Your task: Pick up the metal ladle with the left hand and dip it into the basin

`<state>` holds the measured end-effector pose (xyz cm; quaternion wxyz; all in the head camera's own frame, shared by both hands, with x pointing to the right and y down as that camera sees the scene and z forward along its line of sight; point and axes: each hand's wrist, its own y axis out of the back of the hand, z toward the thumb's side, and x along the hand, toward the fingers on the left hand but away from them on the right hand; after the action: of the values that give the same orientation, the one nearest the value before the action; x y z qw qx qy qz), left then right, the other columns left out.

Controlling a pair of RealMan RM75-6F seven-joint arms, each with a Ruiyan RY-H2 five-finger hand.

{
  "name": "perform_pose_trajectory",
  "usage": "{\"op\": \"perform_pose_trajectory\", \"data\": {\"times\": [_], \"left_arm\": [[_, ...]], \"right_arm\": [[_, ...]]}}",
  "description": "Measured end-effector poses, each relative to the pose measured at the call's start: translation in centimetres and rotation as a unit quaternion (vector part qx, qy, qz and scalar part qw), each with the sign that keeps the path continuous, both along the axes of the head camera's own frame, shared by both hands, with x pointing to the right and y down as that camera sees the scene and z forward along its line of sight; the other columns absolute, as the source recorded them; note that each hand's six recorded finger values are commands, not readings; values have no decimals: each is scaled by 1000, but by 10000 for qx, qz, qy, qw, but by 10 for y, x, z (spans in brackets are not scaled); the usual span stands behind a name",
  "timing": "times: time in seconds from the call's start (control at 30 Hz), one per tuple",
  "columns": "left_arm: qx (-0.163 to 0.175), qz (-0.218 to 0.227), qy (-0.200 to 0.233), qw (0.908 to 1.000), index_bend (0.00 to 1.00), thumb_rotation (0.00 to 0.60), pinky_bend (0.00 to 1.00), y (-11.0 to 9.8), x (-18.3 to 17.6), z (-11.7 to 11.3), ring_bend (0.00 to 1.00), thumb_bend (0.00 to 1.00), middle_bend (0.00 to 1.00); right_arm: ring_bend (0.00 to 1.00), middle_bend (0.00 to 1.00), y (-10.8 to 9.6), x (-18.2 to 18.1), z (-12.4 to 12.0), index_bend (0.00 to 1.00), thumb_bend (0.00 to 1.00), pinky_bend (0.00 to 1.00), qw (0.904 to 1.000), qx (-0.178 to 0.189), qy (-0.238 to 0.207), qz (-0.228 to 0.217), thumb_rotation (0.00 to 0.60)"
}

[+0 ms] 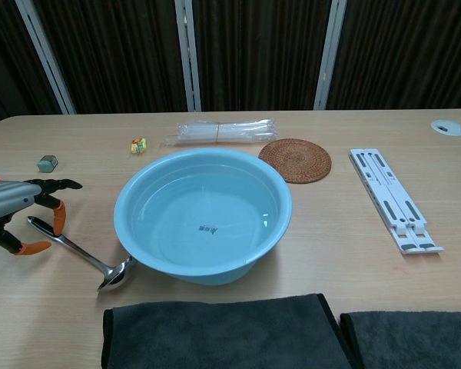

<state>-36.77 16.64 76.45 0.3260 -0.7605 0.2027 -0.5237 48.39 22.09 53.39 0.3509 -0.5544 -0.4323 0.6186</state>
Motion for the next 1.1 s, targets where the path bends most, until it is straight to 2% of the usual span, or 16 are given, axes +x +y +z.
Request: {"op": "perform_pose_trajectory", "data": {"times": [0.13, 1.1], "left_arm": [[-17, 12, -8, 10000, 491, 600, 0, -2, 2, 3, 0, 377, 0], [-177, -6, -80, 9998, 485, 600, 0, -3, 4, 19, 0, 377, 0]], "right_arm": [[0, 0, 0, 2, -1, 0, 0, 0, 10000, 34, 22, 39, 600], [0, 0, -4, 3, 6, 0, 0, 0, 9999, -51, 120, 85, 600]]}}
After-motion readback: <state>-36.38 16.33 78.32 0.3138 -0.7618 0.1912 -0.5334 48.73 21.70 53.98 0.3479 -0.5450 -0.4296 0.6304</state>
